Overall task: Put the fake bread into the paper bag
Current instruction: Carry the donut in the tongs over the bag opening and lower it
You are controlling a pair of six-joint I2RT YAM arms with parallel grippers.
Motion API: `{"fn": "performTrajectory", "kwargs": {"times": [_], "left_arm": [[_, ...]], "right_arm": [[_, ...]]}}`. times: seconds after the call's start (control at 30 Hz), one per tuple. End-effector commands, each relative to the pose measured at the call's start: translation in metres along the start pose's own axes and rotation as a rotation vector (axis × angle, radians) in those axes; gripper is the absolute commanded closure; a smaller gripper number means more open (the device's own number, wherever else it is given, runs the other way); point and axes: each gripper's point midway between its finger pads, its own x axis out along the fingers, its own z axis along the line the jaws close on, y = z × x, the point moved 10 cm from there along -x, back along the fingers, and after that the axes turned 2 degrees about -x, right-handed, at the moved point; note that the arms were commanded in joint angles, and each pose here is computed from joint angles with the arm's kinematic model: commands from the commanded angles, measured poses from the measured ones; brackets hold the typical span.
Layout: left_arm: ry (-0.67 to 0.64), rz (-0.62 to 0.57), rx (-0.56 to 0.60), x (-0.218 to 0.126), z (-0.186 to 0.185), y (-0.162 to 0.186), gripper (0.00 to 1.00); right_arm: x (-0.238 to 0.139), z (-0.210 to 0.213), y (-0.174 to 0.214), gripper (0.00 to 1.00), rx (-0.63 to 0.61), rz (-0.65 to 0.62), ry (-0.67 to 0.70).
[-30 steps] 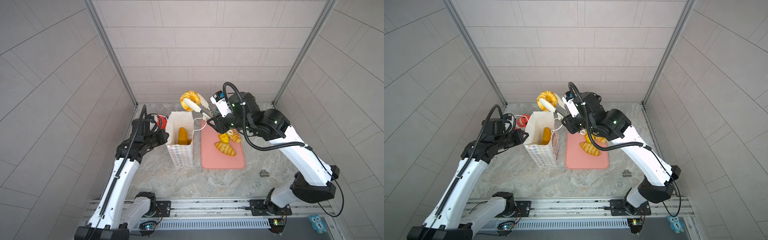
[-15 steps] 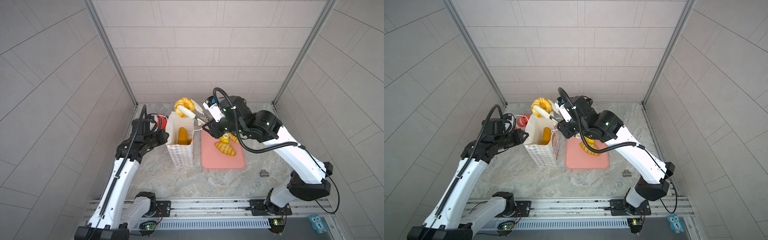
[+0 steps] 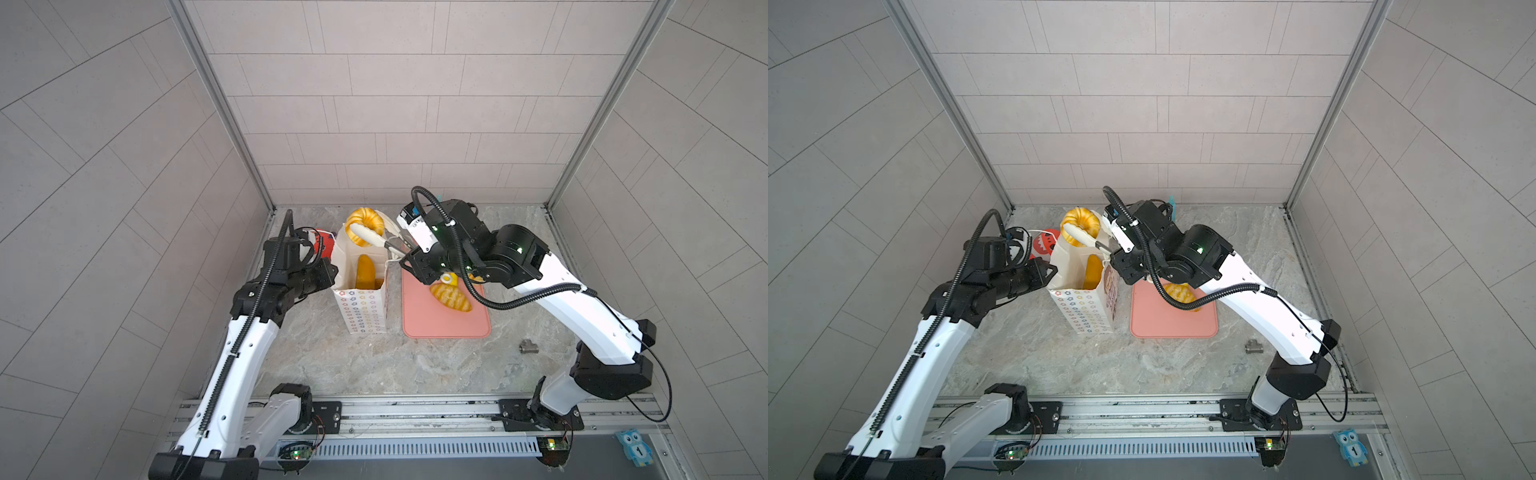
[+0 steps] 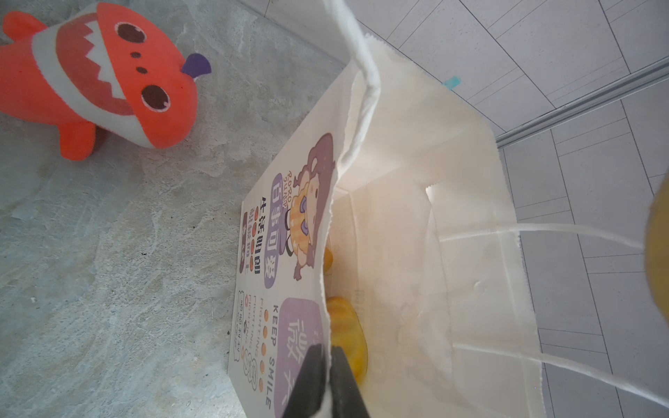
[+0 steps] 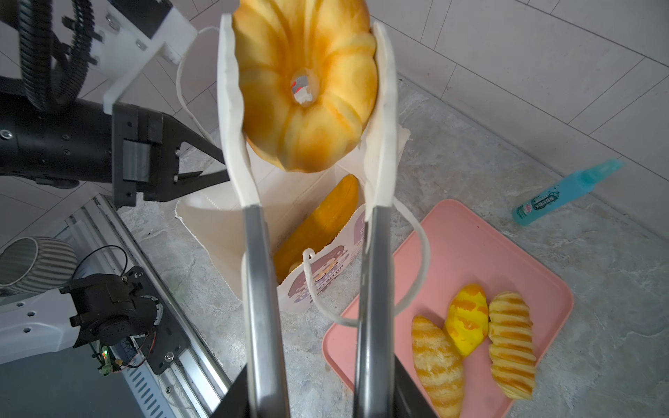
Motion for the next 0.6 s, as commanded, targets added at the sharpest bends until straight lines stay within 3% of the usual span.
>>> {"fn": "performTrajectory", "kwargs": {"times": [0.0,0.57], "left_arm": [[0.013,-0.024,0.009,-0.008,-0.004,-0.002,0.89],[0.015,-0.027,0.009,-0.010,-0.004,-0.001,0.89]], "right_arm": [[-0.001,-0.001,-0.002,0.55,-0.006,-0.027,0.027],[0.026,-0.003,0.008,0.55,-0.025,0.042,0.080]]}}
